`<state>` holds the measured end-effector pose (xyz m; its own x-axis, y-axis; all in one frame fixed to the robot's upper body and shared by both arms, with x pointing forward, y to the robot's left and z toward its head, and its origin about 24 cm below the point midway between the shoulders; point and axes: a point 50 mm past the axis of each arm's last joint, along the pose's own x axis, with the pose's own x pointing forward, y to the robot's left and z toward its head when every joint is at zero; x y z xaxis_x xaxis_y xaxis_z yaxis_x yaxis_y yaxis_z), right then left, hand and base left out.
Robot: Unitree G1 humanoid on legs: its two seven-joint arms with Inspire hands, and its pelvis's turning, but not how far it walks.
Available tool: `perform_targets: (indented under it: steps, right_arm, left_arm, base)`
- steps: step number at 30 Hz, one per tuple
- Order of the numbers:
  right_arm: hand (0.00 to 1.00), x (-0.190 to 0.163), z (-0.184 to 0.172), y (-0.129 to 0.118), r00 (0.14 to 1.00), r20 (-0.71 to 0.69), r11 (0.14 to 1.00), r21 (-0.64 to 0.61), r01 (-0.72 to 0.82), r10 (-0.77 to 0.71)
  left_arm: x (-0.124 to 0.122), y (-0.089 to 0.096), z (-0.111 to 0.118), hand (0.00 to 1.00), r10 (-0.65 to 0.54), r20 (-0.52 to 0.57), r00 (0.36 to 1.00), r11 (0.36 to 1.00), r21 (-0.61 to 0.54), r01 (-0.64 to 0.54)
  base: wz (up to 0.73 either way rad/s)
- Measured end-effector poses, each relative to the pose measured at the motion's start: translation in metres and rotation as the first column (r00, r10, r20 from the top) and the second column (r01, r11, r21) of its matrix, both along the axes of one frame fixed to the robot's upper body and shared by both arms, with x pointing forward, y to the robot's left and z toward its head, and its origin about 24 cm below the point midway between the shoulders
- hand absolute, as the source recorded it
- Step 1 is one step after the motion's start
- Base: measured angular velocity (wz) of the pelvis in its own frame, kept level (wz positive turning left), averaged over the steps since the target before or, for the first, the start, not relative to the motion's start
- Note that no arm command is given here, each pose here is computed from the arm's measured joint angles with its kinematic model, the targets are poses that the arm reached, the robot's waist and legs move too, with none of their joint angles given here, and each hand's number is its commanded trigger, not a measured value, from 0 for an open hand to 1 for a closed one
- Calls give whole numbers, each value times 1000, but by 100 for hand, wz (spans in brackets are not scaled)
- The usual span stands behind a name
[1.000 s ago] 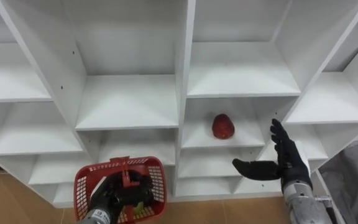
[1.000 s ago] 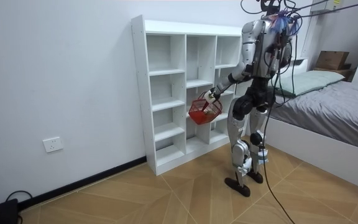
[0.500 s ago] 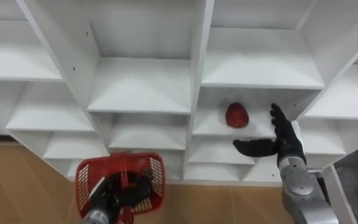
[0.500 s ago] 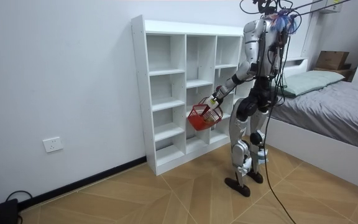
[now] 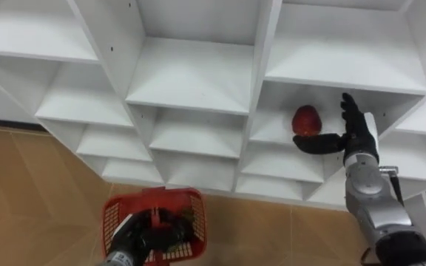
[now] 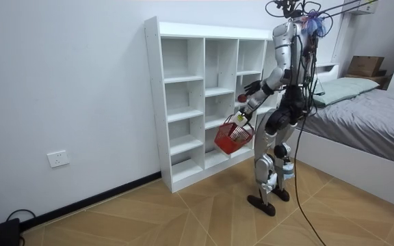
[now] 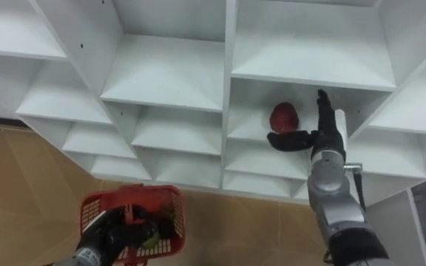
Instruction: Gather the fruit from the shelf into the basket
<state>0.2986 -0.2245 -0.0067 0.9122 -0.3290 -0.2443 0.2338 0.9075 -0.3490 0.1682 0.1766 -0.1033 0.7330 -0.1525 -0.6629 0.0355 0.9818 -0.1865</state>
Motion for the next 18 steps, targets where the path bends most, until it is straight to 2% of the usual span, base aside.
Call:
perform_targets:
  steps: [8,18]
  right_arm:
    - [0,13,16,-8,999,46,999,-35,27,-25]
    - [0,28,36,-9,990,119,996,-19,83,-81]
  left_arm:
    - [7,0,-1,100,-6,-2,1000,1000,8,6]
    - [19,-4,5,100,-18,26,1000,1000,14,17]
  base:
    - [0]
    - [0]
